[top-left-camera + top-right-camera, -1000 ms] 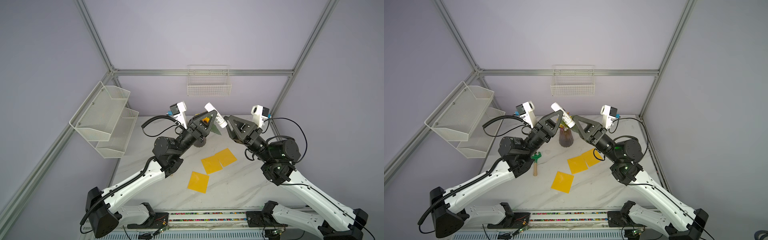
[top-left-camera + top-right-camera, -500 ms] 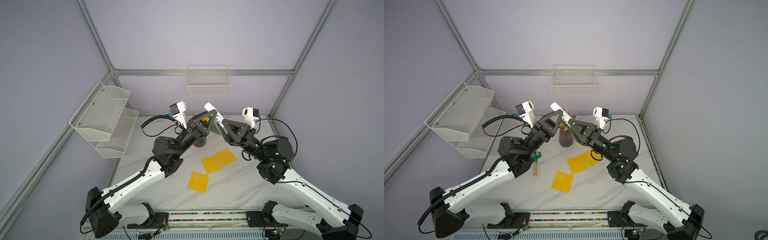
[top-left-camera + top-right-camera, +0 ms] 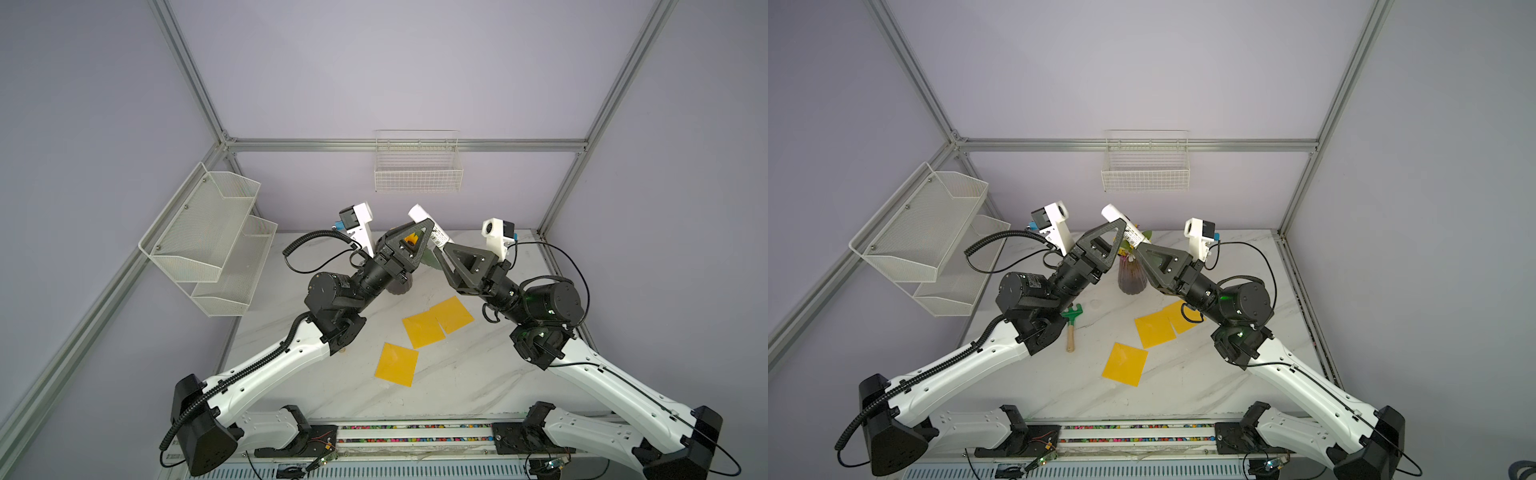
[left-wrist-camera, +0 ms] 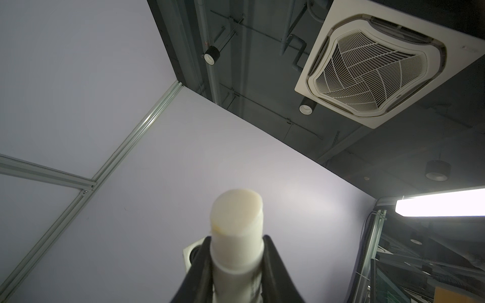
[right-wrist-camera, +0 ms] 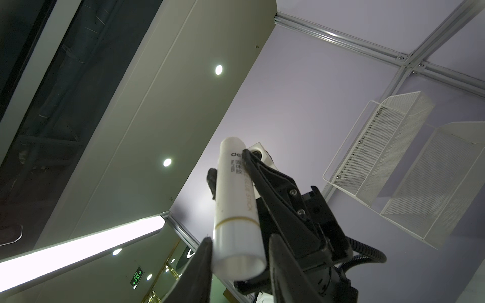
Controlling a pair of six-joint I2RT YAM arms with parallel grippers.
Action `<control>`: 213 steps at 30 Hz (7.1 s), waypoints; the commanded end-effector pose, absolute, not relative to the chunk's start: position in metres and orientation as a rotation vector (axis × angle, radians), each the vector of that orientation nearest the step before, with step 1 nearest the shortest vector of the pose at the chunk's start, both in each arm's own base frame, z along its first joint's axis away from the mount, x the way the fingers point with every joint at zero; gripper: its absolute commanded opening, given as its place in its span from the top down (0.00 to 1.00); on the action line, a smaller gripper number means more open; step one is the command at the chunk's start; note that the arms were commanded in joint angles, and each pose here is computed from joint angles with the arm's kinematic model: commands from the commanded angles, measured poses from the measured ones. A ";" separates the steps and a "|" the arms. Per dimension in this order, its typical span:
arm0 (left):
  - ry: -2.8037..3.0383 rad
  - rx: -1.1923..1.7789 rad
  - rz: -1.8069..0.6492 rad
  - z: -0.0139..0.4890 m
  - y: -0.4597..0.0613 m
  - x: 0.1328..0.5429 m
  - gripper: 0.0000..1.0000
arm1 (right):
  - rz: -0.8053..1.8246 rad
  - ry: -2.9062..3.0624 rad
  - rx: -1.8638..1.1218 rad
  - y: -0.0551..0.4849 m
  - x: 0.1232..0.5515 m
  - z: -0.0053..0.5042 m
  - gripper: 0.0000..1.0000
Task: Seal the envelope with a glue stick
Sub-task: Screw the glue stick.
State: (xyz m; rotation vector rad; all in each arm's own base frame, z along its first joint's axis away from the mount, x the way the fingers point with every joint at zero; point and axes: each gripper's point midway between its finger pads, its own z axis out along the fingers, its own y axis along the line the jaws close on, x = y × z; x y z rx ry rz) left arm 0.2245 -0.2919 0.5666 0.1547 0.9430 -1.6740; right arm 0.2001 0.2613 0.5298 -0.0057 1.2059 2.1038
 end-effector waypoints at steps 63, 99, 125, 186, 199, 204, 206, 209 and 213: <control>0.876 0.125 -1.680 0.582 -0.274 0.214 1.00 | 1.709 1.188 0.075 0.223 0.211 0.546 0.50; 0.891 0.129 -1.685 0.585 -0.282 0.220 1.00 | 1.183 0.964 -0.344 0.229 0.199 0.551 0.91; 0.883 0.143 -1.710 0.585 -0.287 0.219 1.00 | 1.608 1.002 -0.070 0.216 0.197 0.559 0.50; 0.893 0.136 -1.746 0.584 -0.289 0.220 1.00 | 0.343 0.396 -0.992 0.269 0.161 0.540 0.89; 0.890 0.147 -1.736 0.584 -0.289 0.218 1.00 | 1.104 0.881 -0.463 0.226 0.178 0.549 0.57; 0.891 0.143 -1.732 0.582 -0.289 0.219 1.00 | 1.623 1.040 -0.050 0.216 0.198 0.549 0.53; 0.891 0.148 -1.736 0.582 -0.291 0.220 1.00 | 1.754 1.094 0.041 0.219 0.202 0.546 0.47; 0.896 0.145 -1.739 0.580 -0.293 0.221 1.00 | 1.863 1.147 0.107 0.225 0.205 0.542 0.40; 0.900 0.151 -1.744 0.579 -0.296 0.223 1.00 | 1.939 1.188 0.175 0.229 0.210 0.542 0.40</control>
